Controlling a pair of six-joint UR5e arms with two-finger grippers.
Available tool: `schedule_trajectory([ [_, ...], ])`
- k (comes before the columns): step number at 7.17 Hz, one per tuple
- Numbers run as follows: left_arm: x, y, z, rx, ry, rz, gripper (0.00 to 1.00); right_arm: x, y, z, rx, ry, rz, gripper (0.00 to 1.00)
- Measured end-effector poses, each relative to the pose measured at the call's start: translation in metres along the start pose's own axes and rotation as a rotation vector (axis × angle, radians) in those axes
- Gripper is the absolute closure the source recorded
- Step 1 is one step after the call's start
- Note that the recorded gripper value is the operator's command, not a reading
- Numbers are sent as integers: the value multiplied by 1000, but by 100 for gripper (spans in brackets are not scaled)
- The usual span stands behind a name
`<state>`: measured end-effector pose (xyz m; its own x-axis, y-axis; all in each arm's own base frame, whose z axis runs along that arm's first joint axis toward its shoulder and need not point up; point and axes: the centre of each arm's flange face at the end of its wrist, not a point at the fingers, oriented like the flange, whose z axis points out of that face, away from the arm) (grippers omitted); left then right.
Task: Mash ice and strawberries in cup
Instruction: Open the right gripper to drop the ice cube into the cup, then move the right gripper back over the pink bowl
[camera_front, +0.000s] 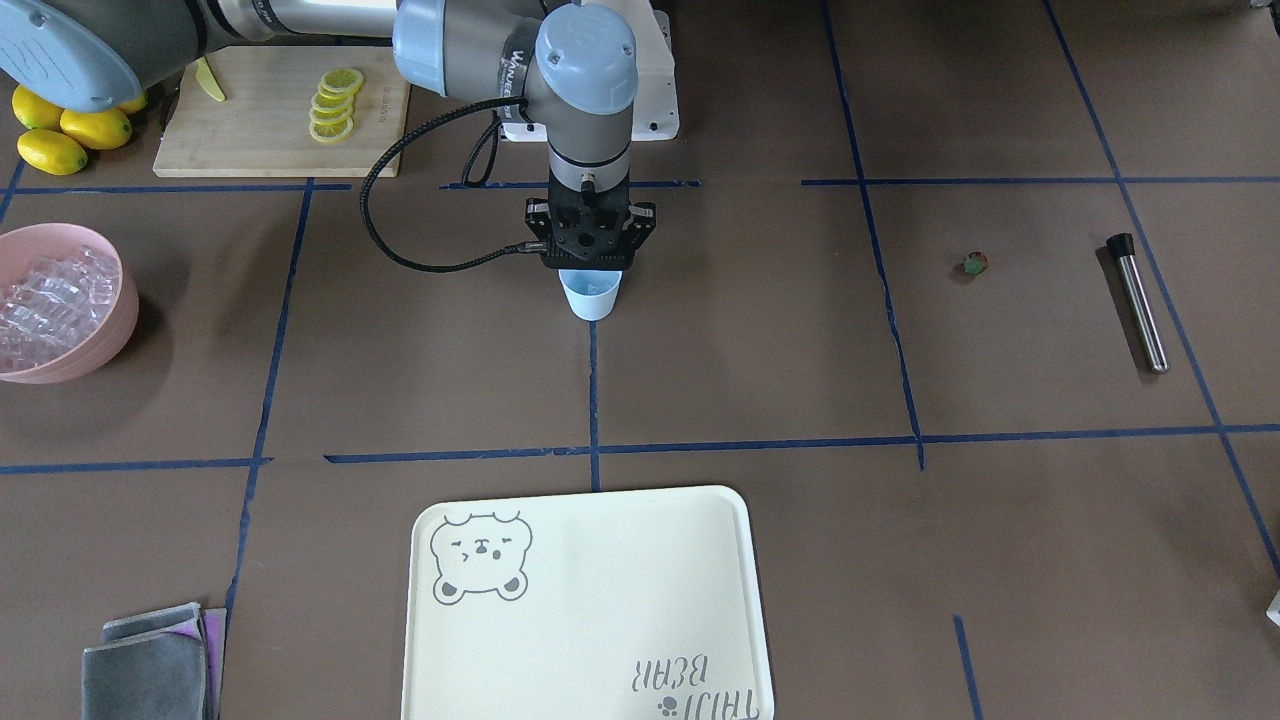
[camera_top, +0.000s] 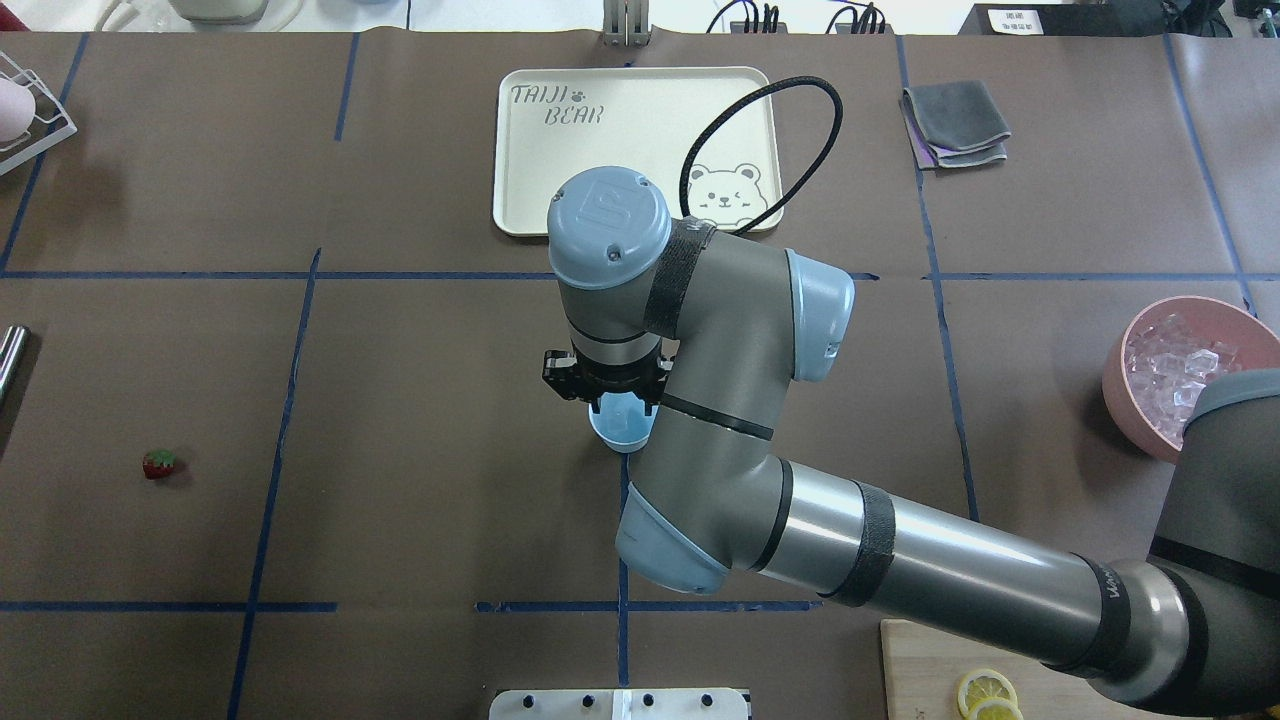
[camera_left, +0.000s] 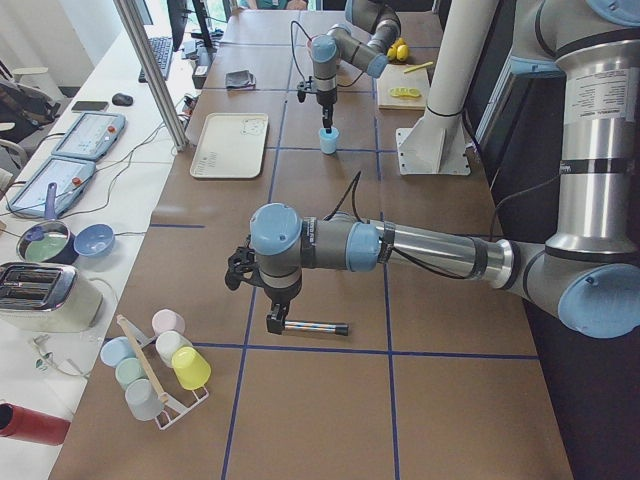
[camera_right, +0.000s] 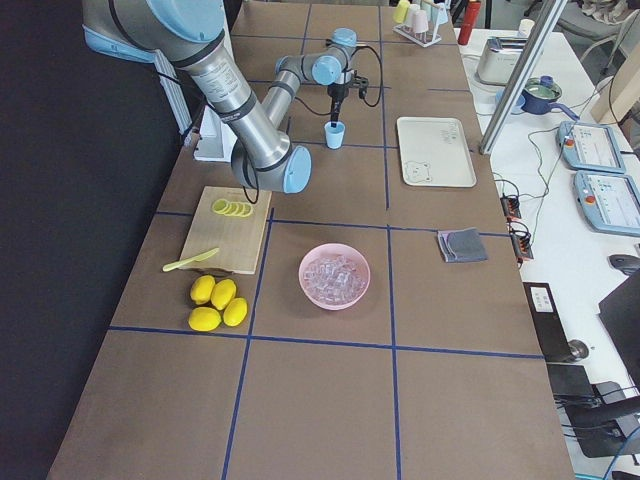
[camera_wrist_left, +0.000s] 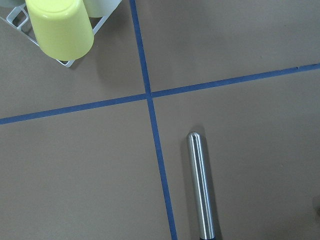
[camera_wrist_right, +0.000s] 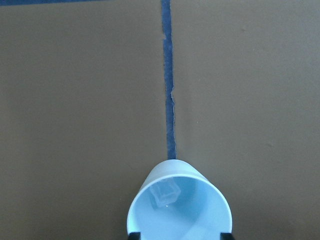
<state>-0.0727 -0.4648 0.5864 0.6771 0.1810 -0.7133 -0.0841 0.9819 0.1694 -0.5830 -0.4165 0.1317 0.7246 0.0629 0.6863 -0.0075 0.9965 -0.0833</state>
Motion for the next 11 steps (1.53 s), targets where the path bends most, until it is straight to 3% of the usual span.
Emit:
schedule_trajectory([
  [1, 0, 0, 0, 0, 0, 0, 0, 0, 0, -1, 2, -2, -1, 1],
  [4, 0, 0, 0, 0, 0, -2, 0, 4, -5, -25, 46, -26, 0, 1],
  [7, 1, -2, -2, 7, -1, -17, 0, 36, -10, -84, 93, -53, 20, 1],
  [9, 2, -2, -2, 9, -1, -18, 0, 119, -12, -110, 137, -58, 1, 1],
  [11, 5, -1, -5, 14, -1, -15, 0, 222, -10, -122, 170, -32, -62, 1],
])
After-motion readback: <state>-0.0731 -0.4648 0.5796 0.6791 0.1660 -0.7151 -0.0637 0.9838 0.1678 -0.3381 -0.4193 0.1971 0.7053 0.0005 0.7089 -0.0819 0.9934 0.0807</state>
